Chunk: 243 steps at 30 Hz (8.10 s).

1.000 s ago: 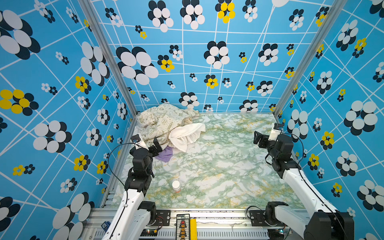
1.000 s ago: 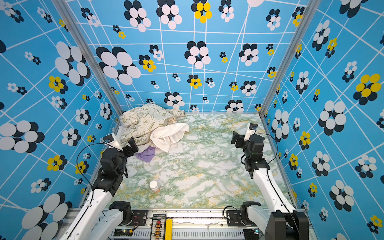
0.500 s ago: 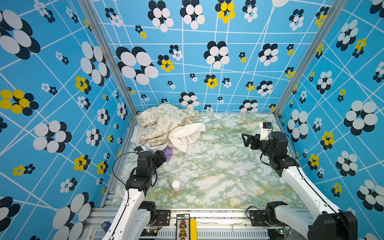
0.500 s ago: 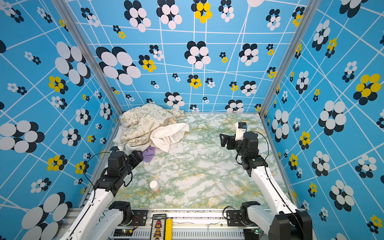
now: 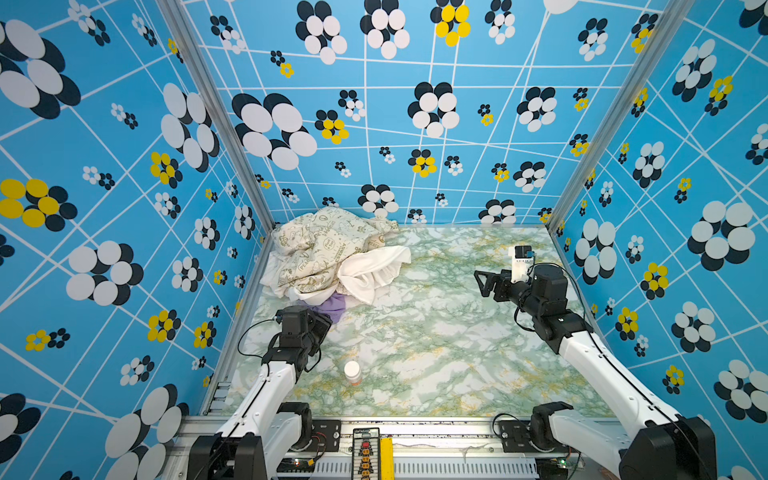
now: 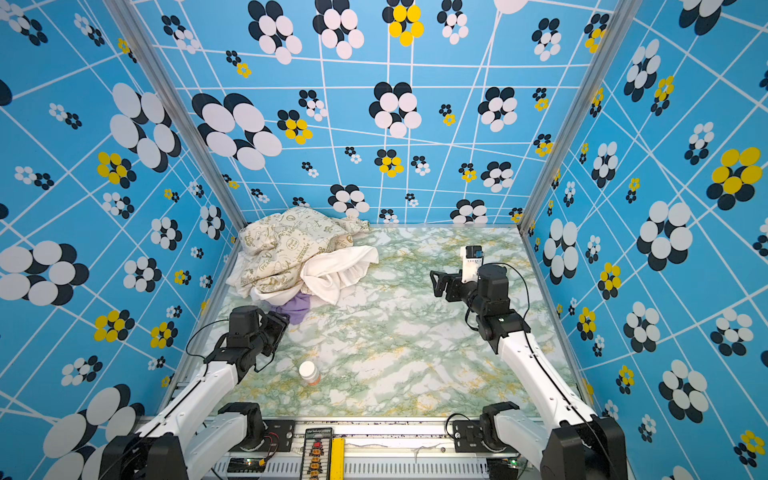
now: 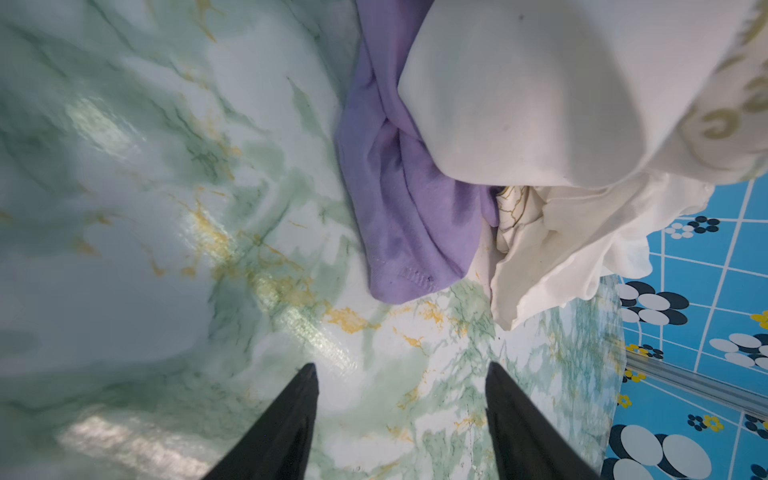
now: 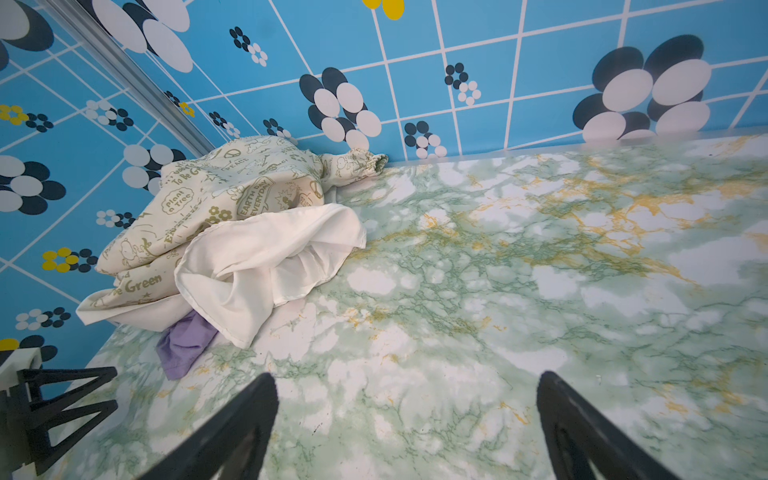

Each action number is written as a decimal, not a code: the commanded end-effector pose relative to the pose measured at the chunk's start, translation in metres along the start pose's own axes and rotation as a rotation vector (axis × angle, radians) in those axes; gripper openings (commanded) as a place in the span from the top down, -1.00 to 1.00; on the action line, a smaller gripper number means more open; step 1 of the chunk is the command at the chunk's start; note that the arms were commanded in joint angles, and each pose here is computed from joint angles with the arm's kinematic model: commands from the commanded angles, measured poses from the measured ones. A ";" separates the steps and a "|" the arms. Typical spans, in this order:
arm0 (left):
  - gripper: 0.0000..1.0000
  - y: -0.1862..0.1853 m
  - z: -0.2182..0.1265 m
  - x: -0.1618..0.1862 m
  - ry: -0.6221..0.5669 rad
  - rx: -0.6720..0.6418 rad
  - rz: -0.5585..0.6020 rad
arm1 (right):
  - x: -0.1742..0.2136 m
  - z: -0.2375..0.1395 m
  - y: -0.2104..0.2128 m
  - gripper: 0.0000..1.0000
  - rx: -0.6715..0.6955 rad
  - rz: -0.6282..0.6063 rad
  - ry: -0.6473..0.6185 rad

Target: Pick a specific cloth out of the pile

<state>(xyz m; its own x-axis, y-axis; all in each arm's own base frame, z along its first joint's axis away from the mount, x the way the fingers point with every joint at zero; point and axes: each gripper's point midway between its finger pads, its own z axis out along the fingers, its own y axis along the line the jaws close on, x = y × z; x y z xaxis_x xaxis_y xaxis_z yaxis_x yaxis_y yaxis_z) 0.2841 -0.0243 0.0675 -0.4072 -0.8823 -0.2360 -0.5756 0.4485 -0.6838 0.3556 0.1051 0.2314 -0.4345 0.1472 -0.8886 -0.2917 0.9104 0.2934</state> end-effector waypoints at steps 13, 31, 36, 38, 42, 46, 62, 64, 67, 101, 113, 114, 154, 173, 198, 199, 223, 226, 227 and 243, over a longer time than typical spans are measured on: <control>0.11 -0.004 0.039 -0.010 0.041 -0.010 0.000 | -0.004 -0.009 0.009 -0.99 -0.025 -0.053 -0.023; 1.00 -0.020 0.066 -0.013 0.096 0.031 -0.018 | 0.000 -0.011 0.006 -0.99 -0.010 -0.081 -0.017; 1.00 -0.046 0.048 -0.027 0.047 0.086 0.015 | 0.000 -0.013 0.005 -0.99 -0.007 -0.090 -0.022; 1.00 -0.058 0.036 -0.034 0.021 0.105 0.033 | 0.001 -0.013 0.005 -0.98 -0.005 -0.092 -0.025; 1.00 -0.085 0.011 -0.048 -0.031 0.153 0.076 | 0.001 -0.013 0.005 -0.99 -0.007 -0.093 -0.028; 1.00 -0.112 -0.012 -0.060 -0.073 0.205 0.103 | 0.000 -0.013 0.005 -0.99 -0.007 -0.092 -0.033; 1.00 -0.217 -0.112 -0.110 -0.268 0.354 0.250 | -0.002 -0.016 0.005 -0.99 -0.002 -0.108 -0.045; 1.00 -0.229 -0.123 -0.116 -0.291 0.371 0.266 | -0.002 -0.017 0.005 -0.99 -0.003 -0.112 -0.045; 1.00 -0.244 -0.137 -0.123 -0.319 0.390 0.290 | -0.002 -0.017 0.005 -0.98 -0.003 -0.114 -0.045; 1.00 -0.417 -0.259 -0.091 -0.462 0.636 0.735 | -0.002 -0.021 0.005 -0.98 0.002 -0.117 -0.053; 1.00 -0.335 -0.068 0.073 -0.062 0.428 1.002 | -0.003 -0.022 0.006 -0.99 0.000 -0.107 -0.053; 1.00 -0.322 -0.054 0.084 -0.034 0.400 1.016 | -0.002 -0.022 0.006 -0.99 -0.001 -0.106 -0.052; -0.84 -0.067 -0.066 0.040 -0.024 0.109 0.402 | 0.060 0.042 0.134 -0.99 -0.318 -0.195 0.189; -0.32 -0.051 0.003 0.060 0.105 0.120 0.204 | 0.064 0.043 0.133 -0.98 -0.282 -0.238 0.206; 1.00 -0.149 -0.033 0.019 0.016 0.249 0.429 | 0.065 0.033 0.120 -0.99 -0.228 -0.301 0.183; 1.00 -0.160 -0.041 0.014 0.003 0.267 0.443 | 0.065 0.033 0.119 -0.99 -0.225 -0.300 0.180; 1.00 -0.348 -0.211 -0.112 -0.458 0.523 0.564 | 0.053 0.021 0.114 -0.99 -0.194 -0.303 0.116; 1.00 -0.360 -0.228 -0.130 -0.511 0.530 0.557 | 0.052 0.020 0.112 -0.99 -0.189 -0.306 0.113; 1.00 -0.363 -0.234 -0.137 -0.528 0.535 0.548 | 0.052 0.019 0.112 -0.99 -0.186 -0.308 0.111; 1.00 -0.440 -0.290 -0.135 -0.565 0.755 0.537 | 0.023 0.003 0.107 -0.98 -0.140 -0.263 0.045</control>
<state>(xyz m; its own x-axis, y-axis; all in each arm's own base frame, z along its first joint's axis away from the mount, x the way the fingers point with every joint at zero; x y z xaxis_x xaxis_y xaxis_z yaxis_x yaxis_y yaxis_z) 0.3914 -0.0435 0.5664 -0.0310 -0.6112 -0.7908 0.1318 0.7818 -0.6094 0.3165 0.2150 0.2276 -0.3710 -0.1334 -0.9190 -0.5428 0.8341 0.0981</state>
